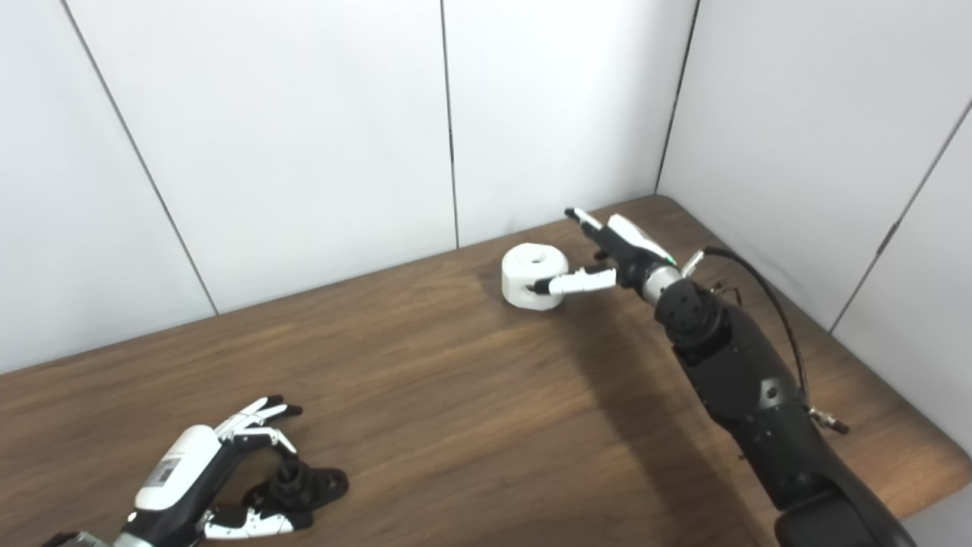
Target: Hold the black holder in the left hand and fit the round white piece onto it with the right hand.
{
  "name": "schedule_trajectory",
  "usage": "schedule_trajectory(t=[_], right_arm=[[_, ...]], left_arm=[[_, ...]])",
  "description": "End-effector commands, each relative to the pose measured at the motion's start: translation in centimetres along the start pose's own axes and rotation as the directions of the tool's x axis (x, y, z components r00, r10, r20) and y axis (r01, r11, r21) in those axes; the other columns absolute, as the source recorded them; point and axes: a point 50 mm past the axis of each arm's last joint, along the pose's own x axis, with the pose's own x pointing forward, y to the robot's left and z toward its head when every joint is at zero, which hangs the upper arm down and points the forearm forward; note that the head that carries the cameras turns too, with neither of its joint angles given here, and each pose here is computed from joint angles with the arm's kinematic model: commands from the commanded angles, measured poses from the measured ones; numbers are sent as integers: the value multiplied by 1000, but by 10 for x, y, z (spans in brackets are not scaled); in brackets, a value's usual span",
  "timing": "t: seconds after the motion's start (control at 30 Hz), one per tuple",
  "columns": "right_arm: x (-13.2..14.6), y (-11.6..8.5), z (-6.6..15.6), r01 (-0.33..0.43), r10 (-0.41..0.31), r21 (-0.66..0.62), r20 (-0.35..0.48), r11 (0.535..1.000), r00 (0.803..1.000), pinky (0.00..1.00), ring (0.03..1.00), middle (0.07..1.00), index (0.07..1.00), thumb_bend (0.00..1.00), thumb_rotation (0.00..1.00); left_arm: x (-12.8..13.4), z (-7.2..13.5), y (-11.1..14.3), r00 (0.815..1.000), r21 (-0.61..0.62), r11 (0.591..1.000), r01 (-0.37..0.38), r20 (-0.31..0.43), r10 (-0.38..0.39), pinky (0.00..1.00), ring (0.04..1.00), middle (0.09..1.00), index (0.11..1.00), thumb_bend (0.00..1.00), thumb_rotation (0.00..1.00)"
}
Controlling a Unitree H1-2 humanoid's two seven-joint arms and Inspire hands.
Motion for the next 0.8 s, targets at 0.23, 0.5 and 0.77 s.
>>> schedule_trajectory(t=[0.23,0.5,0.77], right_arm=[[15,1,13,85,-84,-55,19,995,996,797,929,955,932,1000,551],[23,20,16,102,-101,-84,6,991,995,771,922,951,909,1000,541],[31,33,23,140,-139,-114,18,984,990,702,867,936,867,1000,506]], left_arm=[[-51,-11,-48,975,-71,983,169,-131,-177,866,925,859,482,521,47],[-50,-7,-47,976,-76,983,164,-133,-173,854,918,854,482,521,46],[-51,-7,-50,977,-67,984,162,-128,-170,834,913,849,482,521,47]])
